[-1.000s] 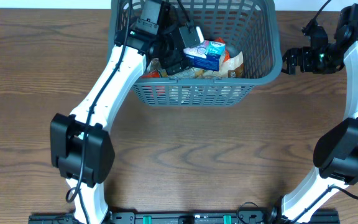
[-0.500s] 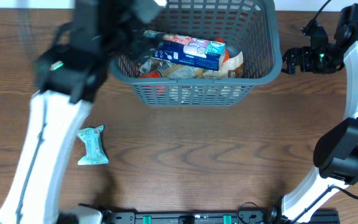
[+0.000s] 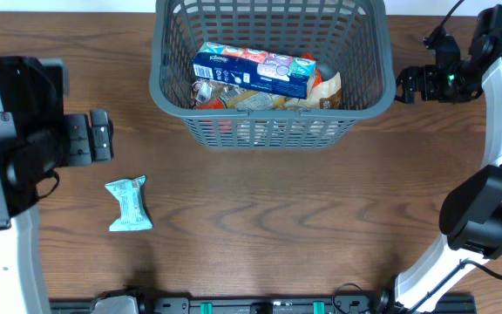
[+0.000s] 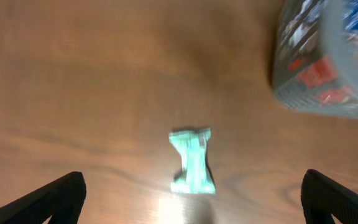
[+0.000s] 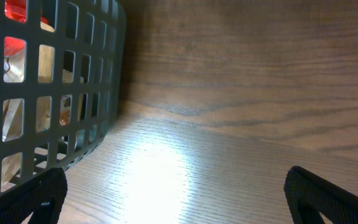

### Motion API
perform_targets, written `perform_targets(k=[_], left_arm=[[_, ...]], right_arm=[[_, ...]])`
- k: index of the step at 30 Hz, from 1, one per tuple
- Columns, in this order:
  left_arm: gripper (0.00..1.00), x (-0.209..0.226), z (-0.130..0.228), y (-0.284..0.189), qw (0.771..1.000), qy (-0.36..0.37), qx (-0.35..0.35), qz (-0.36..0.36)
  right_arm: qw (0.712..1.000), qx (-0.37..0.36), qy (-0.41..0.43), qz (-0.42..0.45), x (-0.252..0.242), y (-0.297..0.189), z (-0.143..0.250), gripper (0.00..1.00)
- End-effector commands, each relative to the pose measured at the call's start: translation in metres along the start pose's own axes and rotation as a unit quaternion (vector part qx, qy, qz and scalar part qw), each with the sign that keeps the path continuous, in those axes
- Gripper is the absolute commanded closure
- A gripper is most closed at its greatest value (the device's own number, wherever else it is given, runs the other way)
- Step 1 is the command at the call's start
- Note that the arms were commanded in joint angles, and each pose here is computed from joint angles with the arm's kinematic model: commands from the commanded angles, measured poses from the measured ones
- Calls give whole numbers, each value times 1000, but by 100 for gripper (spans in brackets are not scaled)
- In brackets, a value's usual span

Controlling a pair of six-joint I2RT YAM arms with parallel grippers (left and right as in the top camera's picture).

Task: Pack container
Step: 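Lower the left gripper onto the mint-green wipe packet and grasp it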

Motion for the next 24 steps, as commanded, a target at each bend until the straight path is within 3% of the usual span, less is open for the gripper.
perform_targets(k=[1, 14, 24], left_arm=[[2, 8, 18, 29, 997, -48, 59, -22], [2, 9, 113, 165, 973, -115, 196, -38], [1, 15, 165, 216, 969, -117, 212, -44]], right_arm=[[1000, 0, -6, -5, 2, 1, 1, 1], [1000, -6, -9, -1, 1, 1, -2, 1], [1000, -8, -10, 0, 0, 1, -3, 1]])
Point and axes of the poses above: each gripper's point midway between its finger pads, its own y axis out along the fingers, its own x axis along the line the jaws close on, z = x × y, the point moved 4 cm from there along -y, back along the fingers, and after that the axes turned 11 degrees about -y, right-handed, at the moved point
